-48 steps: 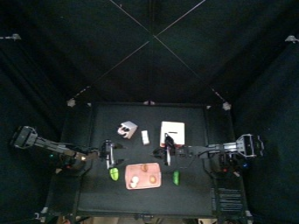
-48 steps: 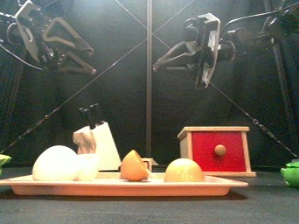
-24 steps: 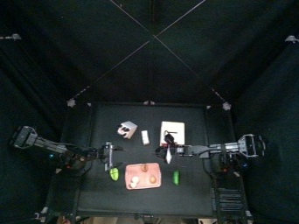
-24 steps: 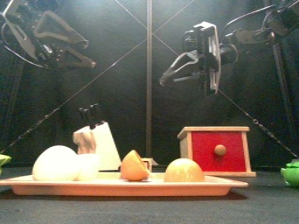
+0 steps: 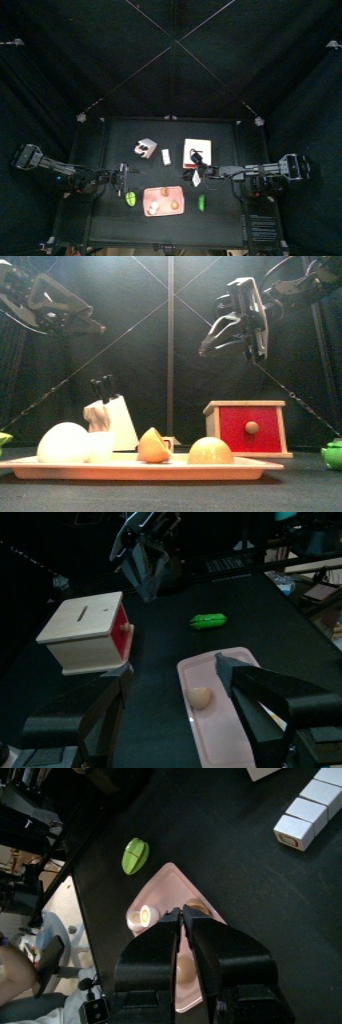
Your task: Grab drawer handle
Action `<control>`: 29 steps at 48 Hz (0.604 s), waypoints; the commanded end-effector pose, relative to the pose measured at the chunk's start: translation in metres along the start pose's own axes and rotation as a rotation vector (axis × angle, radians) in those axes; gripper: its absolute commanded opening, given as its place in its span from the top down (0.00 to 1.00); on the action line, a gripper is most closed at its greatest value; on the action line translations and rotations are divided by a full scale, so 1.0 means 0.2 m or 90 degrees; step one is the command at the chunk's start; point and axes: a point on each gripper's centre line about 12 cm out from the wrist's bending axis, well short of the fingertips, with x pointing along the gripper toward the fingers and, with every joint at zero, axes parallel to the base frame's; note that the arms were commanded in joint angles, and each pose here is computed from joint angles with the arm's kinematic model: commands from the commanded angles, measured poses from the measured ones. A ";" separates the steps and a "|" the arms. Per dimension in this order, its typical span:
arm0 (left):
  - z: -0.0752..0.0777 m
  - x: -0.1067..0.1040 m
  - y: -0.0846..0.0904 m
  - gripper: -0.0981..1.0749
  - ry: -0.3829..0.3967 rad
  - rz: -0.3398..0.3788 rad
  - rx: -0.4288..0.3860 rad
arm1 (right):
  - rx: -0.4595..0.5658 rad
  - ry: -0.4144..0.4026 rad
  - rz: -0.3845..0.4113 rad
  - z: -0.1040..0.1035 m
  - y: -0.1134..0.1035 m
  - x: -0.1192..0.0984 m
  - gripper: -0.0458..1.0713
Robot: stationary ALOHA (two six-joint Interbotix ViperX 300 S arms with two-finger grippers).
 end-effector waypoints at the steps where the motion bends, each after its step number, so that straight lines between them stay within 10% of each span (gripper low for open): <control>1: 0.02 0.00 0.01 0.08 -0.015 0.009 -0.002 | 0.018 -0.001 0.002 0.03 0.02 -0.03 0.47; 29: 0.10 0.07 0.08 0.08 -0.040 0.074 -0.102 | 0.079 0.132 -0.140 -0.04 -0.16 -0.08 0.47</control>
